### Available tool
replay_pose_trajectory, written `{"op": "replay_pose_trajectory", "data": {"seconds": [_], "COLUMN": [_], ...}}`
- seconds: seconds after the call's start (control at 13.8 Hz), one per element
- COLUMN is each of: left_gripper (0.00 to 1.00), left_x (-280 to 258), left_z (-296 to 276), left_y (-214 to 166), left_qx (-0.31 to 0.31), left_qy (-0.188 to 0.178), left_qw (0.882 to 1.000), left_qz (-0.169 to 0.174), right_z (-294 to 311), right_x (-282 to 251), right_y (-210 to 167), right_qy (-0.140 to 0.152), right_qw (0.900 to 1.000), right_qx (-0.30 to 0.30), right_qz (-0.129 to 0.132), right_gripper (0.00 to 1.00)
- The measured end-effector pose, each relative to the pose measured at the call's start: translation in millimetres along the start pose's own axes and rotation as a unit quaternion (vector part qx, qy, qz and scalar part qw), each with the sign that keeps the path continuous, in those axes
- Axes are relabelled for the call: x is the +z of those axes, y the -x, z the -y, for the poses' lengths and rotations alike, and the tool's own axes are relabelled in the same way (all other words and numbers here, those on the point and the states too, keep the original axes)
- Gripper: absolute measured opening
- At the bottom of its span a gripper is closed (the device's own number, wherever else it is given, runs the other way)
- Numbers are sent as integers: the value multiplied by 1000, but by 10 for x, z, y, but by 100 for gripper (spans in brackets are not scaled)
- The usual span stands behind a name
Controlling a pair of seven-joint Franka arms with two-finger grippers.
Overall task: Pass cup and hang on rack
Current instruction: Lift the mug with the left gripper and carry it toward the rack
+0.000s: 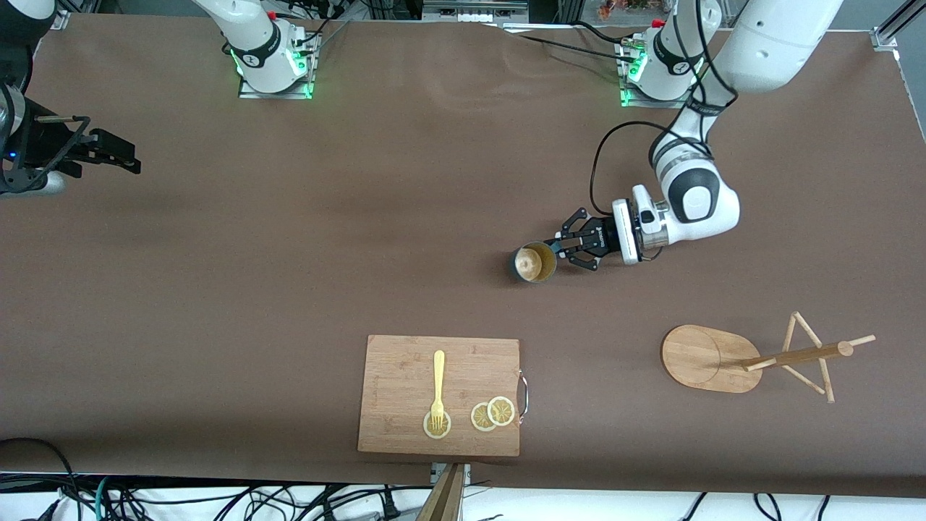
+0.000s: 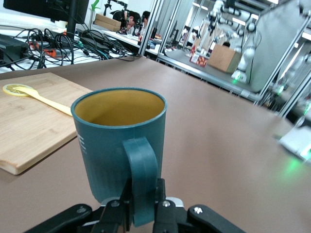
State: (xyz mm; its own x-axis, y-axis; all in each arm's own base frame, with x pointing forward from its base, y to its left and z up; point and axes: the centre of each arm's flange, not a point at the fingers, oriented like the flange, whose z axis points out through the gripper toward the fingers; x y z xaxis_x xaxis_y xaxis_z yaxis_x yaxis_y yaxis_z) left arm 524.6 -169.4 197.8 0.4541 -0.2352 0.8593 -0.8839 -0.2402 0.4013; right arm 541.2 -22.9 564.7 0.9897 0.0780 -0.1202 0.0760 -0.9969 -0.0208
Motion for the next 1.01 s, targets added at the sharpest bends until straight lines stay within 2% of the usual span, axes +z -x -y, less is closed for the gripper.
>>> {"op": "replay_pose_trajectory", "data": {"seconds": [0.22, 0.43, 0.72, 1.01], "left_gripper": [19, 19, 19, 19], "left_x": [-600, -1307, -2100, -2812], "left_z": [1, -46, -86, -66], "left_y": [-386, -647, -647, -500], "left_qx": [-126, -249, -387, -497], "left_qy": [41, 68, 88, 95], "left_qw": [991, 966, 918, 861], "left_qz": [-6, -3, -12, -49], "right_z": [2, 4, 4, 15], "right_x": [1, 3, 4, 31], "right_y": [0, -1, 0, 33], "right_qy": [0, 0, -1, -2], "right_qw": [1000, 1000, 1000, 1000], "right_qx": [0, 0, 0, -1], "right_qz": [0, 1, 1, 17], "right_gripper": [100, 100, 100, 100]}}
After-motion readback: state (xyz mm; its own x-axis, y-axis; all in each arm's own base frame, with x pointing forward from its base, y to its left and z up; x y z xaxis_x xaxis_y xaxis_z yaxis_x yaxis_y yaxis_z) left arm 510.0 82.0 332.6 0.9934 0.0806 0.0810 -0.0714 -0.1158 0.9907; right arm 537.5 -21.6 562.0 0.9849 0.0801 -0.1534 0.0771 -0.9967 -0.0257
